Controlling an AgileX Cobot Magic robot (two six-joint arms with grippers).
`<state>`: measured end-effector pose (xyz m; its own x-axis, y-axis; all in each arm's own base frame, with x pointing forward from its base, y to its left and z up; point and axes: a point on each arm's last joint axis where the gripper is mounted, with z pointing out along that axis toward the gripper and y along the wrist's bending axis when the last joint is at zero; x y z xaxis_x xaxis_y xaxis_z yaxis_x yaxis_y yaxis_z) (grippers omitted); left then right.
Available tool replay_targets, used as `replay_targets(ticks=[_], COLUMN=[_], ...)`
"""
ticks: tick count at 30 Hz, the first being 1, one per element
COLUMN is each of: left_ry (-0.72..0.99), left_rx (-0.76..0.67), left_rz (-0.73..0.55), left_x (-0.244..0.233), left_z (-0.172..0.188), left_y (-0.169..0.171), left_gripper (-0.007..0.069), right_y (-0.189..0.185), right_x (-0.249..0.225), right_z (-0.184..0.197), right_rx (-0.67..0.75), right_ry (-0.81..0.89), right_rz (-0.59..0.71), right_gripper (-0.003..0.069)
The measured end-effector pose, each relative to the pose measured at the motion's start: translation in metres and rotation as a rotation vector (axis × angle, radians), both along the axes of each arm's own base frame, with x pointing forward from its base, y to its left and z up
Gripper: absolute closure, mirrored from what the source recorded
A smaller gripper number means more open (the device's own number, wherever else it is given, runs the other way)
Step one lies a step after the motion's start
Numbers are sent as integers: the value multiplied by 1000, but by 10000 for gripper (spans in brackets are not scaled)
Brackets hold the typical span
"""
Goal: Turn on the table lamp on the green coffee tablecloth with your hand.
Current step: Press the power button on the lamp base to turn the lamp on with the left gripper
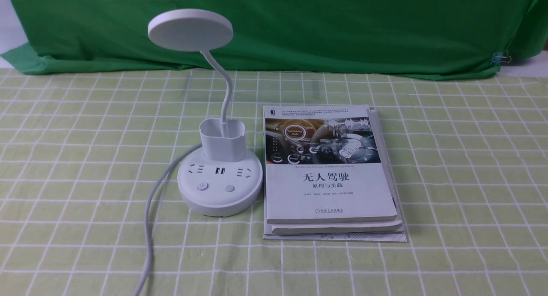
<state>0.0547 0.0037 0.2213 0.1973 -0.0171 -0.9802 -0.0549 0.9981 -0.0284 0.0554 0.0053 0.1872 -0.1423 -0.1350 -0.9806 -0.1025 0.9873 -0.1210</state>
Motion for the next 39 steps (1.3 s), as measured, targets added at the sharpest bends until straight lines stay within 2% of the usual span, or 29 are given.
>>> replay_targets(ticks=[3, 5, 9, 13, 15, 16, 17, 19, 20, 22, 23, 27, 28, 29, 34, 39], left_ry=[-188, -255, -227, -74, -14, 101, 126, 315, 329, 481, 508, 563, 587, 616, 871, 1074], left_rx=[-79, -93, -123, -143, -153, -181, -184, -179, -172, -41, -26, -183, -307, -342, -367, -316], left_rz=[-2, -2, -17, -29, -32, -38, -37, -29, -28, -11, -9, -3, 7, 13, 10, -114], left_x=[-5, -7, -5, 12, 19, 31, 35, 57, 58, 78, 83, 102, 111, 116, 137, 170], left_z=[16, 22, 41, 78, 84, 89, 88, 79, 77, 61, 57, 45, 39, 34, 16, 23], left_y=[2, 2, 2, 1, 1, 0, 0, 1, 1, 3, 3, 3, 3, 3, 1, -9], left_gripper=[441, 440, 438, 432, 431, 428, 428, 426, 426, 426, 426, 426, 425, 424, 419, 417], right_y=[0, 0, 0, 0, 0, 0, 0, 0, 0, 0, 0, 0, 0, 0, 0, 0], right_x=[0, 0, 0, 0, 0, 0, 0, 0, 0, 0, 0, 0, 0, 0, 0, 0], right_z=[0, 0, 0, 0, 0, 0, 0, 0, 0, 0, 0, 0, 0, 0, 0, 0], right_rx=[0, 0, 0, 0, 0, 0, 0, 0, 0, 0, 0, 0, 0, 0, 0, 0], right_ry=[0, 0, 0, 0, 0, 0, 0, 0, 0, 0, 0, 0, 0, 0, 0, 0], right_rz=[0, 0, 0, 0, 0, 0, 0, 0, 0, 0, 0, 0, 0, 0, 0, 0], right_gripper=[414, 414, 414, 414, 414, 414, 414, 414, 414, 414, 414, 414, 414, 414, 414, 414])
